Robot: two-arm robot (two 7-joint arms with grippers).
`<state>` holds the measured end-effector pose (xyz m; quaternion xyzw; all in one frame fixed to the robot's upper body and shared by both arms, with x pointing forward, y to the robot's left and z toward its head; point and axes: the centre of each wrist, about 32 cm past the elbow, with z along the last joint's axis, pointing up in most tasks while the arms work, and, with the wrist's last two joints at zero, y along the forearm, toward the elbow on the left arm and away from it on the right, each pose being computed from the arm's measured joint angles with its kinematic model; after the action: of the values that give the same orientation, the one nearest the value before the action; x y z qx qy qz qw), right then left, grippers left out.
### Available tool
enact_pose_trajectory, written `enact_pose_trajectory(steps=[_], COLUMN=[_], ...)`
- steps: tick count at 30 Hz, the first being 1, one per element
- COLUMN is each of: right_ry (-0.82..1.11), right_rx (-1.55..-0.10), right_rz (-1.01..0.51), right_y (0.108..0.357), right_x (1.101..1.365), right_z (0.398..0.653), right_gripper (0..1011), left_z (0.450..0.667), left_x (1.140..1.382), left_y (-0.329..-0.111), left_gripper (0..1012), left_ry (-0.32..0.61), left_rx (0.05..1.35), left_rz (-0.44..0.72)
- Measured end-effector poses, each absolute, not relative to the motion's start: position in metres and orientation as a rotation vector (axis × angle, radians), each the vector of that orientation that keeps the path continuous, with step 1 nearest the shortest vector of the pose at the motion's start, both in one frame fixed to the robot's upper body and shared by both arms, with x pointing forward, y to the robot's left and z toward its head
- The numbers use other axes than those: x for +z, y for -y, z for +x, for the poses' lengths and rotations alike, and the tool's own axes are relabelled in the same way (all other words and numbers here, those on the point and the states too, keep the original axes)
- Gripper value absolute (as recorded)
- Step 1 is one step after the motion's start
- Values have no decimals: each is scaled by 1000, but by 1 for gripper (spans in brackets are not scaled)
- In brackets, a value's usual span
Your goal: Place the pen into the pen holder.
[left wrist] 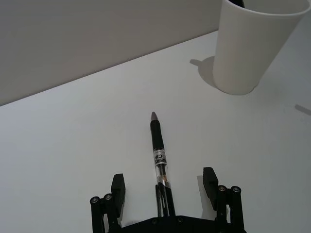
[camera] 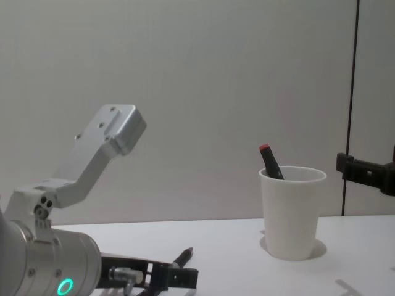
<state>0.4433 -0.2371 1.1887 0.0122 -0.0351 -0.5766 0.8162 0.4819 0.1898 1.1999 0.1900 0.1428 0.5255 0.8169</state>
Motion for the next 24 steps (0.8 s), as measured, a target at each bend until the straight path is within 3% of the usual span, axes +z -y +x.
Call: enact_pose_trajectory(steps=[24], right_ry=[75], right_rx=[-1230], right_rz=[26], right_y=[237], right_x=[1189], right_z=[443], right_gripper=[1001], left_z=[482], left_x=[1198], left_y=[-185], left_gripper=[1001], left_ry=[-240], left_rx=[1078], left_rz=[451])
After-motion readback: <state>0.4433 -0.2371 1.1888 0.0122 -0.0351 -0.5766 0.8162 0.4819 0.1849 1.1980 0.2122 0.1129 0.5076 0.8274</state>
